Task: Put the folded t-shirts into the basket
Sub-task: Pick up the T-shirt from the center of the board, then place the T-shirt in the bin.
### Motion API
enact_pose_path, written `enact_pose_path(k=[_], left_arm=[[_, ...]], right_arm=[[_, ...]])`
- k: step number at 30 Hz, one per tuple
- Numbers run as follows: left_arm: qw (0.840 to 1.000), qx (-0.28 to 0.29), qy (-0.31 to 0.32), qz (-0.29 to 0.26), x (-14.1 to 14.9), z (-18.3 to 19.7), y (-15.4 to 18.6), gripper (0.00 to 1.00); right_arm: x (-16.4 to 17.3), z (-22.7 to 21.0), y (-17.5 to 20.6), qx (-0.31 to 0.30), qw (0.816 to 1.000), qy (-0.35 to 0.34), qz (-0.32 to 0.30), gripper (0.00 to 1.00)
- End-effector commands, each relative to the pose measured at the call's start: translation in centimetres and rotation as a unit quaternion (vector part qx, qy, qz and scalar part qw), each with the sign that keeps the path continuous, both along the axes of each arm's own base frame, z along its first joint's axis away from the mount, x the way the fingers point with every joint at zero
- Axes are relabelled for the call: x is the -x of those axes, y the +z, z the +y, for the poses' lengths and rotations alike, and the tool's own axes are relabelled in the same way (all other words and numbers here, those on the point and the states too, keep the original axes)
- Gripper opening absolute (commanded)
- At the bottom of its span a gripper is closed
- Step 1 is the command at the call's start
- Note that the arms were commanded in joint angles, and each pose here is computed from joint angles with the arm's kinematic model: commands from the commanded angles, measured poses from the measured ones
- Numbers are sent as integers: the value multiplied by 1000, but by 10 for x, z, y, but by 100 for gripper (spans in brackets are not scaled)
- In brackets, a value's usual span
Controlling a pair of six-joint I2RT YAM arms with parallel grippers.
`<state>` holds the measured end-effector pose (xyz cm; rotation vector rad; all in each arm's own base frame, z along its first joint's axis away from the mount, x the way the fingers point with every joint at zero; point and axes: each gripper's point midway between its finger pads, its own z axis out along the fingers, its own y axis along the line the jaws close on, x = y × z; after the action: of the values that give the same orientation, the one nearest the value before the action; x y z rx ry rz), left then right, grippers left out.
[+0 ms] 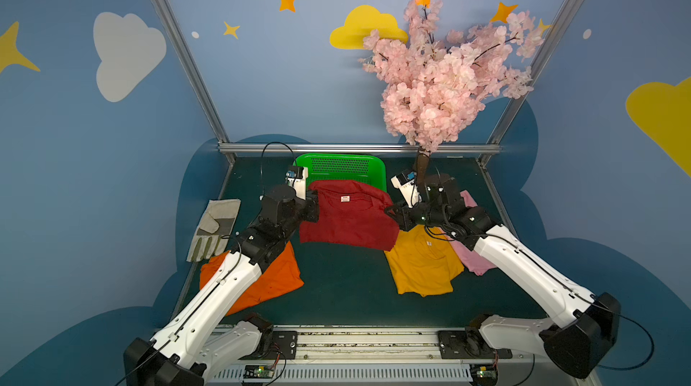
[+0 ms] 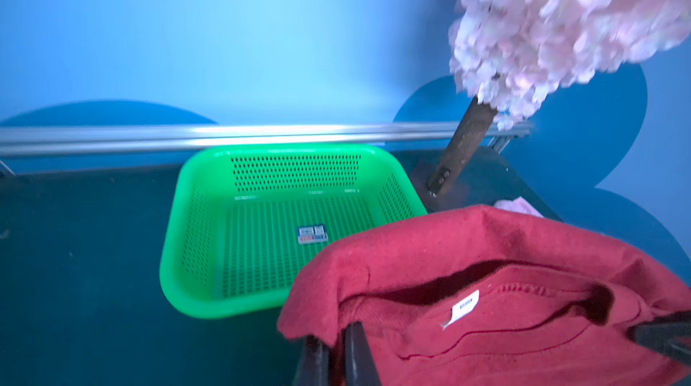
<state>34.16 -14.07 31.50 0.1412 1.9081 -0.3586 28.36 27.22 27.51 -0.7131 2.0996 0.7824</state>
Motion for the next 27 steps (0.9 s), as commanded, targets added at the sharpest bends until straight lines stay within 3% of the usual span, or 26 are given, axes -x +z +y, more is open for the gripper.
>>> enact_pose_path(k=[1, 6, 11, 19, 27], left_arm=[[999, -28, 19, -27, -16, 12, 29, 3], [997, -41, 50, -43, -58, 31, 59, 3], [997, -43, 55, -39, -97, 40, 64, 3], [998, -48, 49, -1, -153, 47, 26, 2], [998, -50, 21, 37, -191, 39, -17, 2]], right_arm=[[-28, 12, 55, -46, 996, -26, -75, 0], [-66, 28, 74, -34, 991, -42, -121, 0], [-103, 47, 81, -14, 986, -46, -157, 0], [-159, 71, 58, 45, 981, -38, -187, 0], [-194, 79, 16, 87, 982, -20, -167, 0]])
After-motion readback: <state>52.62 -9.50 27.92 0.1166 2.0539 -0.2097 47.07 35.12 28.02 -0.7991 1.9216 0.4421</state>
